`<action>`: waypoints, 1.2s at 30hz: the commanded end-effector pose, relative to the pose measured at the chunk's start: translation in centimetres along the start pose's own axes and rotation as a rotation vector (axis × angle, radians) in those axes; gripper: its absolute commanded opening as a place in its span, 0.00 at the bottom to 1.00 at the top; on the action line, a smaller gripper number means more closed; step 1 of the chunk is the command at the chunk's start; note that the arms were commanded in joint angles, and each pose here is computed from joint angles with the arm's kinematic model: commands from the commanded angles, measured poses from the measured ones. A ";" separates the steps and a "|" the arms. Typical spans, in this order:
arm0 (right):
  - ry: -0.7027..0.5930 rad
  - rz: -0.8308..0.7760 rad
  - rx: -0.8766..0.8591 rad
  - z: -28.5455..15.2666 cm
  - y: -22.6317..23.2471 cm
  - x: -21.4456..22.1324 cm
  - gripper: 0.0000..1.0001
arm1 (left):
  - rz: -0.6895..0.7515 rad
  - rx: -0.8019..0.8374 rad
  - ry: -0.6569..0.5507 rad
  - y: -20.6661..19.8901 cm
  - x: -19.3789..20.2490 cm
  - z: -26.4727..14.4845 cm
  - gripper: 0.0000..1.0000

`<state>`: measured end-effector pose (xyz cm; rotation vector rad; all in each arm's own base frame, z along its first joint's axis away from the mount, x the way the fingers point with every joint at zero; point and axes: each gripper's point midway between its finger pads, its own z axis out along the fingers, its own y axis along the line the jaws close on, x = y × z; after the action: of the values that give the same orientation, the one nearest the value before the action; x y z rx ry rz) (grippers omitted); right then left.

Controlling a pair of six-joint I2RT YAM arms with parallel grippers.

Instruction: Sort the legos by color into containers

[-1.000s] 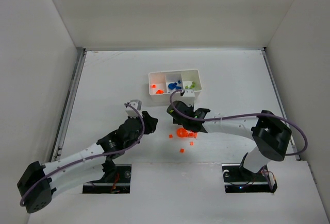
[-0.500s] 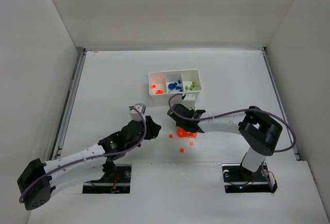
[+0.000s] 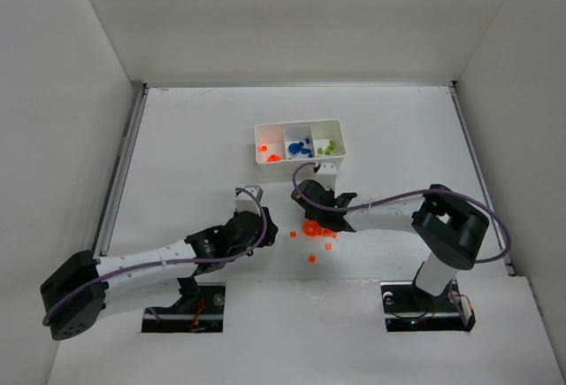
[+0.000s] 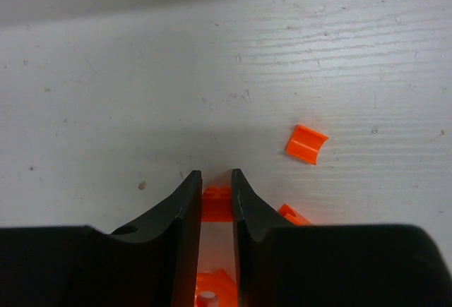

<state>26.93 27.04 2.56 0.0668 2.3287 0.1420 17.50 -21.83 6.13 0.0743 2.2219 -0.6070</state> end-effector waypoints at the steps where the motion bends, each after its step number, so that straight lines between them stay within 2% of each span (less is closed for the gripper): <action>1: -0.030 0.021 -0.068 -1.8 1.0 -2.0 0.22 | 0.001 0.027 -0.045 -2.0 -2.2 0.1 0.36; 8: -0.192 0.074 -0.196 -5.8 2.1 -12.0 0.21 | 0.079 0.018 -0.006 -2.5 -1.7 1.1 0.36; 12: -0.252 0.079 -0.224 -4.6 2.7 -17.2 0.21 | 0.094 0.041 -0.005 -3.6 -2.1 1.6 0.35; 16: -0.282 0.063 -0.282 -3.2 5.3 -20.5 0.21 | 0.054 0.002 -0.014 -2.3 -2.6 2.2 0.34; 24: -0.246 0.048 -0.372 1.3 10.9 -22.2 0.21 | 0.006 -0.020 0.000 -0.6 -2.3 2.0 0.33; 36: -0.204 0.039 -0.417 4.6 14.0 -21.7 0.22 | -0.017 -0.034 -0.003 -0.3 -2.5 1.3 0.33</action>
<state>44.26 37.95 13.99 -0.0771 2.1230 0.5442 19.81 -22.14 6.56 0.0526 2.2511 -0.5591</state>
